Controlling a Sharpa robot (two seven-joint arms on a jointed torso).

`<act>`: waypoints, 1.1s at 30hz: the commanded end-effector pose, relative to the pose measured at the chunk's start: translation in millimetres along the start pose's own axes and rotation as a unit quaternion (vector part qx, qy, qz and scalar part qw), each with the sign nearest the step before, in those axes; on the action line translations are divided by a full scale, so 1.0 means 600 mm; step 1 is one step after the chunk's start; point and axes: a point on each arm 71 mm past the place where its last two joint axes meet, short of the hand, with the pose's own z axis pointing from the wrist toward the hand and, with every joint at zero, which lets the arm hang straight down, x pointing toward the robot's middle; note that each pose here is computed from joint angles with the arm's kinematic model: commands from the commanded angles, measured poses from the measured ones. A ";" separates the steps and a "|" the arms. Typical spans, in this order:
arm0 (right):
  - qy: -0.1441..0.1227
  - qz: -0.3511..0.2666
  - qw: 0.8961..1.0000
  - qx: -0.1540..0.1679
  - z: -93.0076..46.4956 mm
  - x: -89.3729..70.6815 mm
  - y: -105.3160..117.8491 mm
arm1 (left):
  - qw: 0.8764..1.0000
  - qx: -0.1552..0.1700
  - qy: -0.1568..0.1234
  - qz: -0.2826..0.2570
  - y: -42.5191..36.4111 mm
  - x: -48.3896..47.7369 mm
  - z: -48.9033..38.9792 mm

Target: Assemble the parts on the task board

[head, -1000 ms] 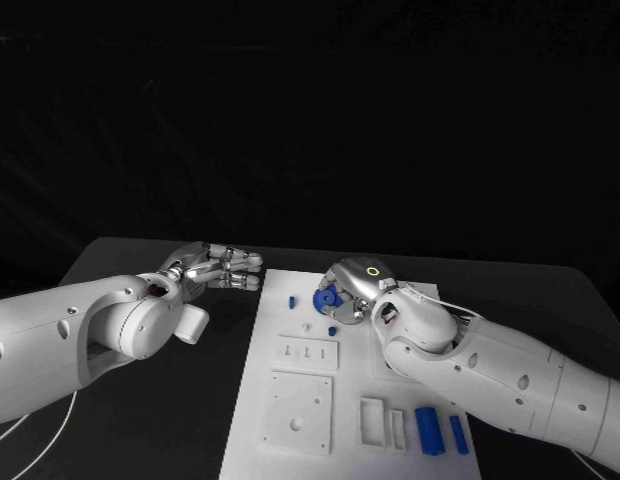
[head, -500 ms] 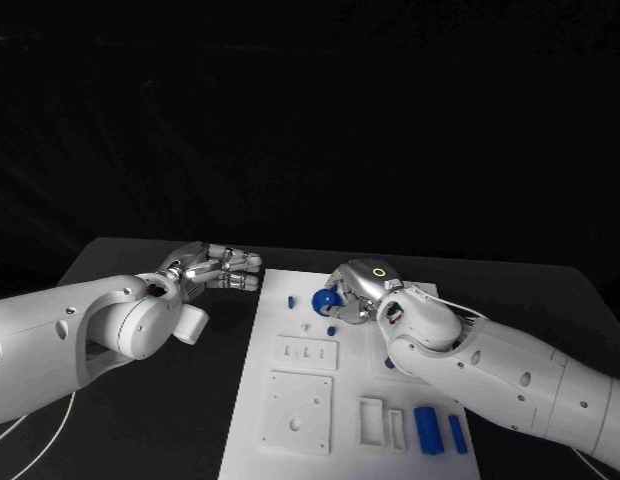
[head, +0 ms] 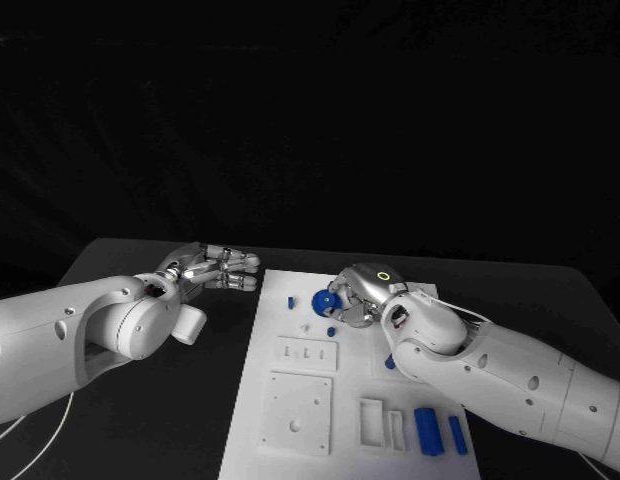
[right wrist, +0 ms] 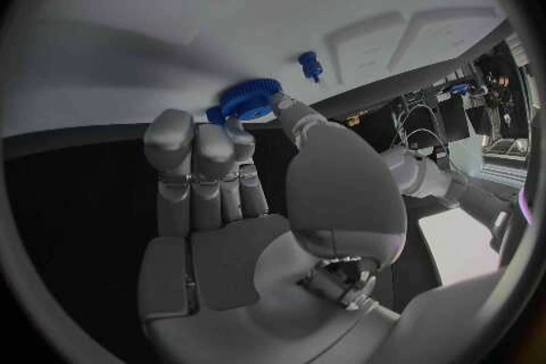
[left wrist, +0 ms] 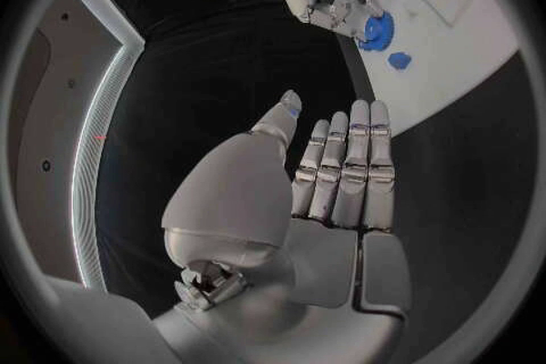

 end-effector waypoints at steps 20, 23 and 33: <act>-0.086 0.178 0.980 0.010 -0.052 -0.111 -0.156 | 1.000 0.004 -0.004 0.002 0.000 -0.014 -0.002; -0.060 0.196 0.979 0.014 -0.062 -0.108 -0.192 | 1.000 0.004 -0.003 0.002 0.001 -0.016 -0.002; -0.009 0.241 0.969 0.054 -0.096 -0.085 -0.284 | 1.000 0.005 0.000 0.005 0.004 -0.021 -0.001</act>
